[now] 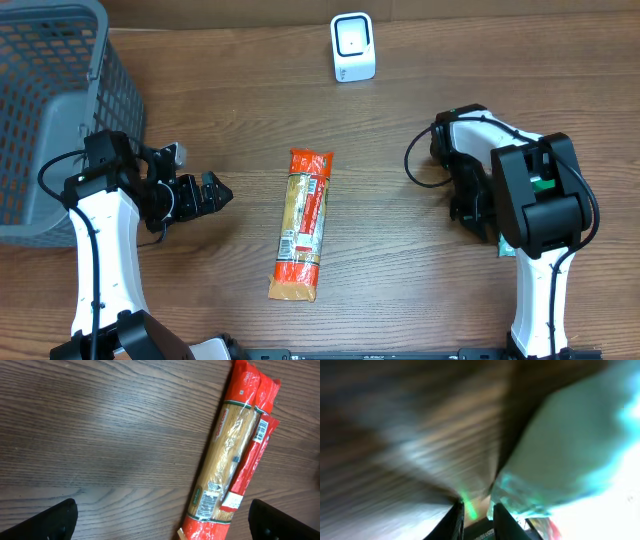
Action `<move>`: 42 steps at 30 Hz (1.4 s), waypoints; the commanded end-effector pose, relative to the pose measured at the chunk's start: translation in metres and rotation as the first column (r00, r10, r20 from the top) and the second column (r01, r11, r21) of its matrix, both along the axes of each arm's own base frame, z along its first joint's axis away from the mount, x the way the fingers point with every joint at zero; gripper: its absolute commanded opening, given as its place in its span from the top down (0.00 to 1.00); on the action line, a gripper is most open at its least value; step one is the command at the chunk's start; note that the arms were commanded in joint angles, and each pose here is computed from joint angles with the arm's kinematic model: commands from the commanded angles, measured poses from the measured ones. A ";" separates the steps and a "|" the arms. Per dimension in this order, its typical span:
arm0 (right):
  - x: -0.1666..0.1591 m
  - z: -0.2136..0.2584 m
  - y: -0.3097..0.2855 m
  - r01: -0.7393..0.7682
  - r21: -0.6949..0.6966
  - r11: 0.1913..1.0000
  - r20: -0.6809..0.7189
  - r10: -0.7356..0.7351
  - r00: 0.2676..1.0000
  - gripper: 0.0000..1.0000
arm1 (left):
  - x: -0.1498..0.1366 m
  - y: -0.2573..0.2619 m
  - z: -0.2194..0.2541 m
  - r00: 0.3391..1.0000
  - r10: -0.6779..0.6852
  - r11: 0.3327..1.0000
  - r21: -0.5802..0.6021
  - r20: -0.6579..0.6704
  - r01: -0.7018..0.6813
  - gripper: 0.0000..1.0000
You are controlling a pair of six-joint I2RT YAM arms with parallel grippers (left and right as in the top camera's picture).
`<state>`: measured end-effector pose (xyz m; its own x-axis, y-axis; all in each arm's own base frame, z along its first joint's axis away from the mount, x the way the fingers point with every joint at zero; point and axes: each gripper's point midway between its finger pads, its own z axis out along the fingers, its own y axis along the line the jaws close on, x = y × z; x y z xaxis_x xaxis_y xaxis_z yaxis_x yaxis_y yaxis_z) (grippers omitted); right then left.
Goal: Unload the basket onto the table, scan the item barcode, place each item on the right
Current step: 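Open the right gripper to release the teal bag at right edge, then move the right gripper back toward the spaghetti package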
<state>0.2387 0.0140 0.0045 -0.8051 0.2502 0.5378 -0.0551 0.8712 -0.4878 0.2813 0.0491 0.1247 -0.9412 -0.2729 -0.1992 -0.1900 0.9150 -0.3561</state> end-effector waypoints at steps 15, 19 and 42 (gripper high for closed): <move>0.019 -0.018 0.078 -0.156 0.158 0.975 0.170 0.129 0.977 0.76 | 0.001 -0.004 0.000 1.000 -0.023 1.000 -0.010 0.008 0.023 0.00; 0.041 0.018 0.109 -0.185 0.296 0.937 0.358 0.071 0.931 0.73 | 0.001 -0.004 0.000 1.000 -0.023 1.000 -0.010 0.008 0.023 0.01; 0.049 0.105 0.284 -0.341 0.823 0.454 0.505 -0.314 0.804 0.87 | 0.001 -0.004 0.000 1.000 -0.023 1.000 -0.010 0.008 0.023 0.00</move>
<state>0.3061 0.2825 0.1209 -0.9887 -0.0895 -0.1199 -0.1408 0.8274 0.5436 0.2813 0.0492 0.1247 -0.9411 -0.2729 -0.1995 -0.1900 0.9151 -0.3556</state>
